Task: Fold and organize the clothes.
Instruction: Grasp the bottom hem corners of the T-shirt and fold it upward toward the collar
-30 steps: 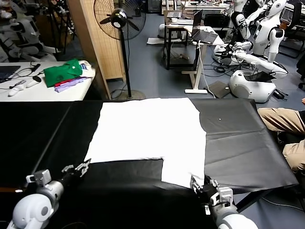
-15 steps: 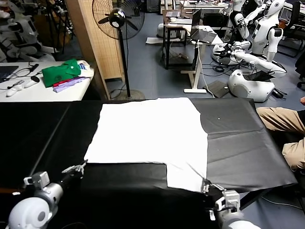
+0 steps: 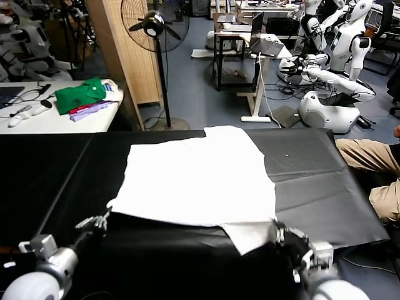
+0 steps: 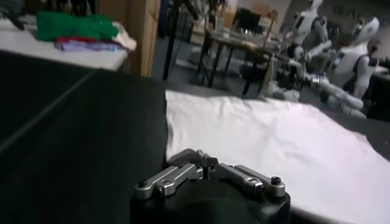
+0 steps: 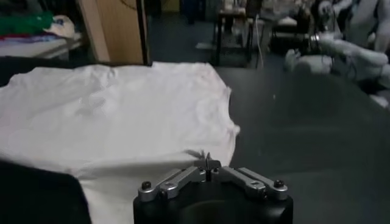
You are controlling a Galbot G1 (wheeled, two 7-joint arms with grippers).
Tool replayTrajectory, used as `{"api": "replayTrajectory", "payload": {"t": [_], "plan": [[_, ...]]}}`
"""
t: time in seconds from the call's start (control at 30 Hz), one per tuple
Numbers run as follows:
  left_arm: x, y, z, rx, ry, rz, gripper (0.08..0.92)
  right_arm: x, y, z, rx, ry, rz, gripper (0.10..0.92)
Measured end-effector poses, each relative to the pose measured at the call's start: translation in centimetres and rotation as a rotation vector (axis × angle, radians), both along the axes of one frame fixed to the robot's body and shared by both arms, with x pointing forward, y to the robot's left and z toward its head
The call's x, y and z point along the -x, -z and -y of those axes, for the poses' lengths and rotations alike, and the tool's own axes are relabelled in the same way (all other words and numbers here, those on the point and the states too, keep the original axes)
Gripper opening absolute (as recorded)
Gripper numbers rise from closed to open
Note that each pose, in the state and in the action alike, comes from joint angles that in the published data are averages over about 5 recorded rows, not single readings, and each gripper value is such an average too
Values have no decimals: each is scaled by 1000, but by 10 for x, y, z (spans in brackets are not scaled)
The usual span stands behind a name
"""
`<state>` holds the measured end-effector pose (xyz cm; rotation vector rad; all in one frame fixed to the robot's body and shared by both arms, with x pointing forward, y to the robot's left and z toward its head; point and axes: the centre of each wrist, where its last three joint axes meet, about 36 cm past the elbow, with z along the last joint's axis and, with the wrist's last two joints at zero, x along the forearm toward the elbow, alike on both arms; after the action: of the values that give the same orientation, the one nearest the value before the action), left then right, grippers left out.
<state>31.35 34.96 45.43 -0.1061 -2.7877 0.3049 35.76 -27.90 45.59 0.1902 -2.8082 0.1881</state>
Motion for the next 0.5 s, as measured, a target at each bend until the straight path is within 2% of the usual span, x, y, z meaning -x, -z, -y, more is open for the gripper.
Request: {"api": "replayTrajectory", "payload": {"t": [0.23, 0.5], "plan": [[-31, 5, -3, -34, 3, 23, 127, -48, 21, -2, 67, -47, 58, 121], [-67, 17, -8, -101, 16, 22, 127, -97, 47, -8, 148, -104, 90, 121]]}}
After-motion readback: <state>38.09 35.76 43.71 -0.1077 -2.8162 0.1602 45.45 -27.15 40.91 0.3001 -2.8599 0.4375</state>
